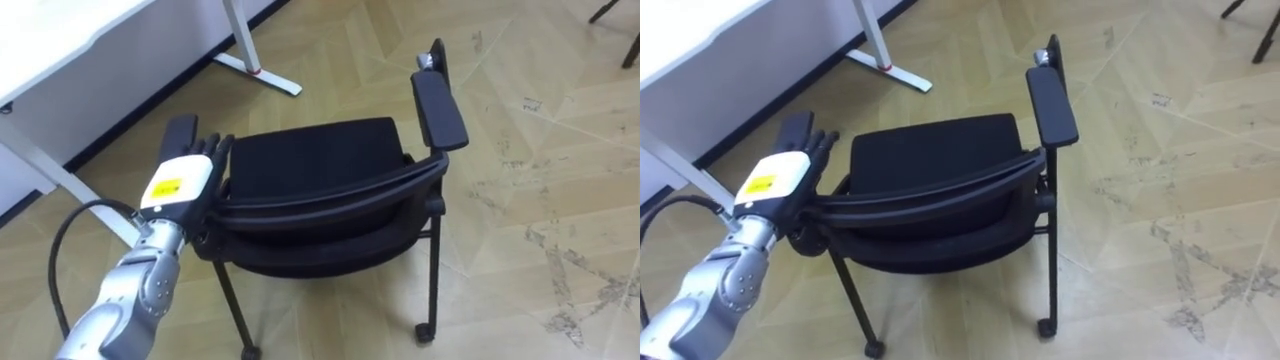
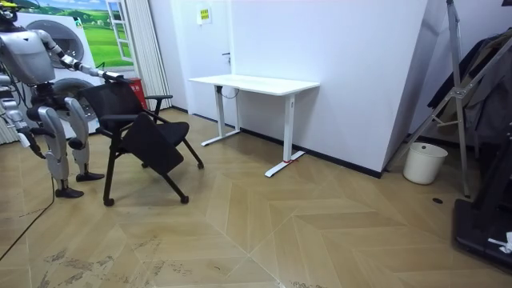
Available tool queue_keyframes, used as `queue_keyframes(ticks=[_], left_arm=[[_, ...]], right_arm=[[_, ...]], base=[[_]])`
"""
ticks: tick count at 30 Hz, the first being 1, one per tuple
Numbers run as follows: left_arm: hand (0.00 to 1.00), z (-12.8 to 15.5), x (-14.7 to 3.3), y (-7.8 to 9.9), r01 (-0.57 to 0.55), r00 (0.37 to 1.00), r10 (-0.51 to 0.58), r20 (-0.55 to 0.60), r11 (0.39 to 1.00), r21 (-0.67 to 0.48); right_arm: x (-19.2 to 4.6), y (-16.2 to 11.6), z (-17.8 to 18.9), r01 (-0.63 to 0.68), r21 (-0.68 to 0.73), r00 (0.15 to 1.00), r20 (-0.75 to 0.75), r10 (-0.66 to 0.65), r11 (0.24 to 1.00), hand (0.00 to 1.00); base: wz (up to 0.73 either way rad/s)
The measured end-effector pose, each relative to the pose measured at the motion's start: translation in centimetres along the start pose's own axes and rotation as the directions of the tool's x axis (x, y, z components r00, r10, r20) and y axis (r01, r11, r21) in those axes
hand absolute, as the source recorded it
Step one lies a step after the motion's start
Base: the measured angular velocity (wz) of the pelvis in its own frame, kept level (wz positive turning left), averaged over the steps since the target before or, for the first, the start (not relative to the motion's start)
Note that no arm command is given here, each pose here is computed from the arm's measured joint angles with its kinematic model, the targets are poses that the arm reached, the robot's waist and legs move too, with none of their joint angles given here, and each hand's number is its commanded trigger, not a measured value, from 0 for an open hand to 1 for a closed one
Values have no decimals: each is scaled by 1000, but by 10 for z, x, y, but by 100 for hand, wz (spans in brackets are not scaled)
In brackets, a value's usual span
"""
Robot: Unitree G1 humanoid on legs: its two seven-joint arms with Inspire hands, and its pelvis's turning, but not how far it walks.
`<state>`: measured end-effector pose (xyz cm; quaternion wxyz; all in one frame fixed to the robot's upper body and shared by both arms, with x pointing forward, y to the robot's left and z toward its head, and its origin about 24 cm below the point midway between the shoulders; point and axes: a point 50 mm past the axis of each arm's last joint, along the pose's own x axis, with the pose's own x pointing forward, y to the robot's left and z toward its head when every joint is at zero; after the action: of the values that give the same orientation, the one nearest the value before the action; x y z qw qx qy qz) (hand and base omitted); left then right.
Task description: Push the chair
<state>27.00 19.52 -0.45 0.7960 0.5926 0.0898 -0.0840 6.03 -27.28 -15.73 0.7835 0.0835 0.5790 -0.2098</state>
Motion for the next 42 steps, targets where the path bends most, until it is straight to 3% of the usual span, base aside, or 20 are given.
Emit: queue_keyframes(ticks=[7,8,10,26,35,42], left_arm=[[0,-6,2,-6,42,999,-41,-35,999,4],[51,-7,2,-7,47,998,-47,-40,999,3],[100,-8,2,-8,52,998,-52,-43,999,3],[100,-14,0,-11,82,997,-81,-14,992,98],[100,-14,-1,-12,54,999,-54,5,994,96],[100,-13,0,-10,49,999,-50,13,994,98]], right_arm=[[0,-3,-3,14,13,1000,-15,-14,1000,0],[0,-3,-4,14,14,1000,-22,-14,1000,0],[0,-2,-4,12,14,1000,-25,-11,1000,0],[-1,-4,-3,18,46,1000,-16,-18,999,0],[-1,-4,-2,20,43,1000,-15,-20,999,0],[-1,-10,4,103,-118,995,7,-103,988,0]], base=[[-9],[-15],[-5],[0],[0],[1]])
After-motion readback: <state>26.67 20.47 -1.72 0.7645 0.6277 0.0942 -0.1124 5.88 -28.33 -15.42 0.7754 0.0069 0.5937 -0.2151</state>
